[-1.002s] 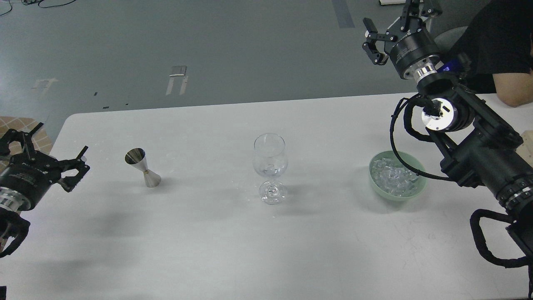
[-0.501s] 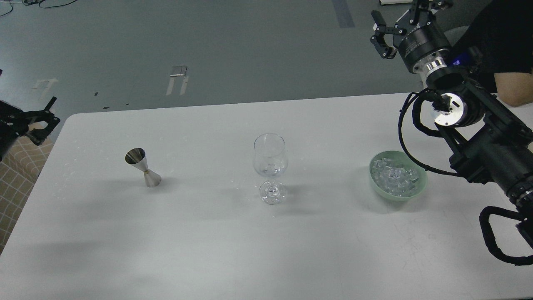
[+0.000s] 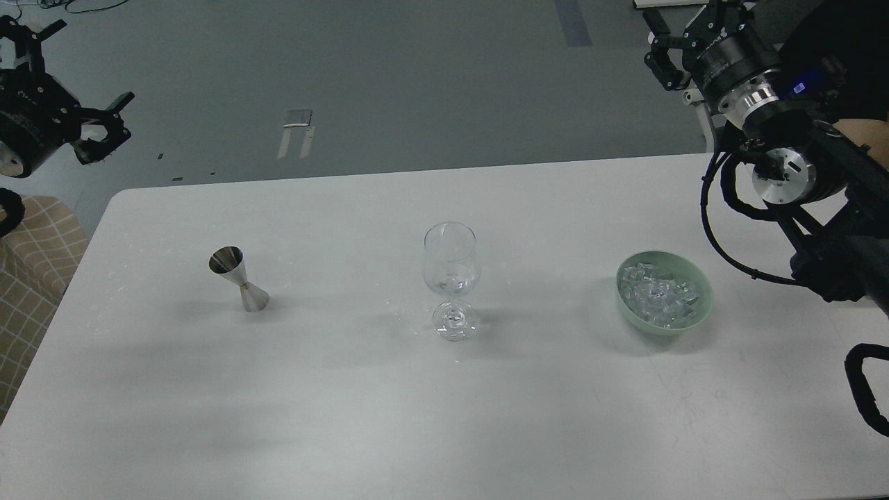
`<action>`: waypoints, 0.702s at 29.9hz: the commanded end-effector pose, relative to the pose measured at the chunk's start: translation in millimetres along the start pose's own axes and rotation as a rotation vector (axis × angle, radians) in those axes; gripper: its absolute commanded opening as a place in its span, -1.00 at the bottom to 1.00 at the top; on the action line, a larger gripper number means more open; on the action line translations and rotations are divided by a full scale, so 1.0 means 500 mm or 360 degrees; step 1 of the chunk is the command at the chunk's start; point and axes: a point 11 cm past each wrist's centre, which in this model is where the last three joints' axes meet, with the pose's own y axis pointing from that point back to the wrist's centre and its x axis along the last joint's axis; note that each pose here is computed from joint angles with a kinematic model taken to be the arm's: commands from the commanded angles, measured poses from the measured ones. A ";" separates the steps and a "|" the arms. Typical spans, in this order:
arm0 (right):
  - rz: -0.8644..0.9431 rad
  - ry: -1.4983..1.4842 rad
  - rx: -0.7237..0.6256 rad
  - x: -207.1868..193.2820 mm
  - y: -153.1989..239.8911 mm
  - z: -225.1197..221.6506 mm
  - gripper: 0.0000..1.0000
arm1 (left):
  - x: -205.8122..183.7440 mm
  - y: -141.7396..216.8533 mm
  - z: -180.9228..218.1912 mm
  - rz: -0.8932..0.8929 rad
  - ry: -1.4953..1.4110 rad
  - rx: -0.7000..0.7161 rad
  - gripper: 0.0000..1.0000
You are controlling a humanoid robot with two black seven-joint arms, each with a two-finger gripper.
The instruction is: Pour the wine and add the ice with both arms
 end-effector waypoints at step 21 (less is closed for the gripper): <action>-0.0096 0.0536 -0.0115 0.070 0.094 -0.088 1.00 | -0.178 -0.184 -0.133 -0.0208 0.0175 -0.0007 0.96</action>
